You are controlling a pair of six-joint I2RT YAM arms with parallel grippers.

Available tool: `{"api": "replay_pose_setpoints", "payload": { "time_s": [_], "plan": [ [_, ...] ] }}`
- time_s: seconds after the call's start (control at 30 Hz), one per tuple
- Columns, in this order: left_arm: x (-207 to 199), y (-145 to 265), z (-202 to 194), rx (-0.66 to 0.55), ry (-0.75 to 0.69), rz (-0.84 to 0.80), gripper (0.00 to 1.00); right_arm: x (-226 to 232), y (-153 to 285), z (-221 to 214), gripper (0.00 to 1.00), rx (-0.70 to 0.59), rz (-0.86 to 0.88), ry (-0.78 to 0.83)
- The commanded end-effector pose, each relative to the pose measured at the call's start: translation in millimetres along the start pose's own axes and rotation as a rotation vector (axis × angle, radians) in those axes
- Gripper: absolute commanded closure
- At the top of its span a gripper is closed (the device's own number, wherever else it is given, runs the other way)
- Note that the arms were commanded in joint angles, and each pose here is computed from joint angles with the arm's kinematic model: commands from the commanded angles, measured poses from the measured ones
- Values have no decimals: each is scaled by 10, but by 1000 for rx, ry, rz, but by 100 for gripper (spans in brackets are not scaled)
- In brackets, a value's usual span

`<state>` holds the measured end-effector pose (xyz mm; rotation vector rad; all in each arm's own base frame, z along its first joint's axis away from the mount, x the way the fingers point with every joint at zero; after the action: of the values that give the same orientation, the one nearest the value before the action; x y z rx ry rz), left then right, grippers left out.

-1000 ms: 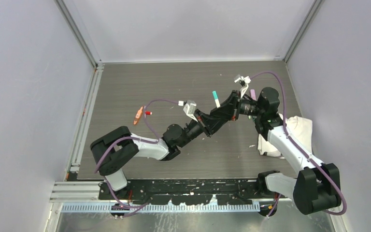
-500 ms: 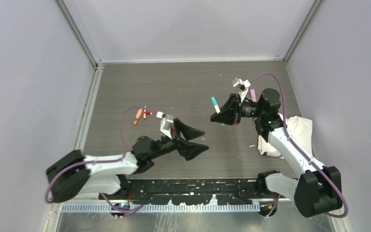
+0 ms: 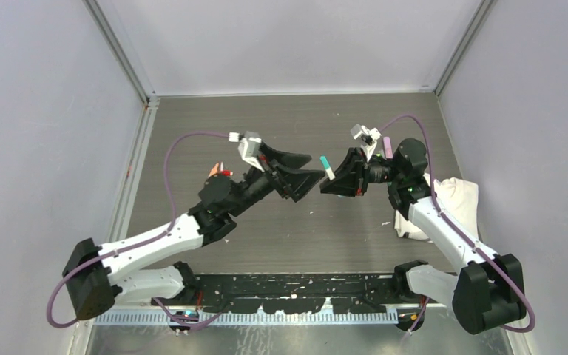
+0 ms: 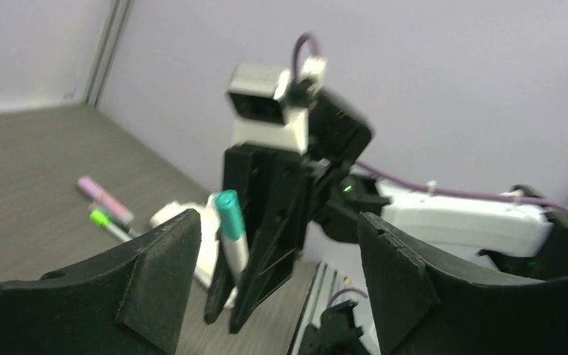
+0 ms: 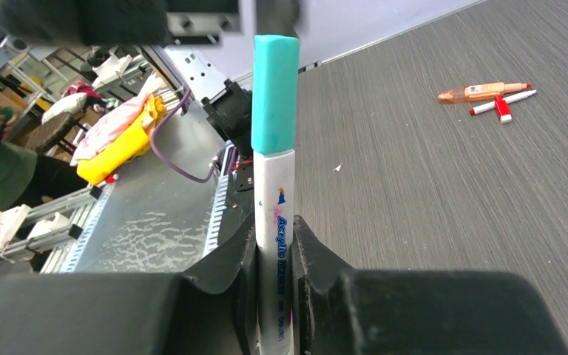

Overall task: Insert the pens into the pen caps
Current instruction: Press the pen cap onto the pen.

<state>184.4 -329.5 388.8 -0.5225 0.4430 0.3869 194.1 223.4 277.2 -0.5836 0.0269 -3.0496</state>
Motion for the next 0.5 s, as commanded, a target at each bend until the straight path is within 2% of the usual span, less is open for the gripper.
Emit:
{"api": "replay_pose_setpoints", "payload": {
  "time_s": [0.0,0.2,0.47],
  "plan": [
    [163,-130,-119,20,32,60,25,146,-16,105,99,-5,34,74],
    [157,-323,-153,19,65,37,38,161,-38,89,99,2,42,65],
    [152,-422,-158,-13,97,10,47,155,-36,84,99,11,37,59]
  ]
}}
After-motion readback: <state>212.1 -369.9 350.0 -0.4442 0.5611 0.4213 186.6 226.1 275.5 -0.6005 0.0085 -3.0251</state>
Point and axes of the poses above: each gripper's point midway between its finger pads, its own y axis back along the fingers, its own x axis along the line the jaws close on, z = x × y, the point moved 1 cm from there along y, back along the fingers, and after that the axes turned 1 degree about y, right-handed, at the moved point
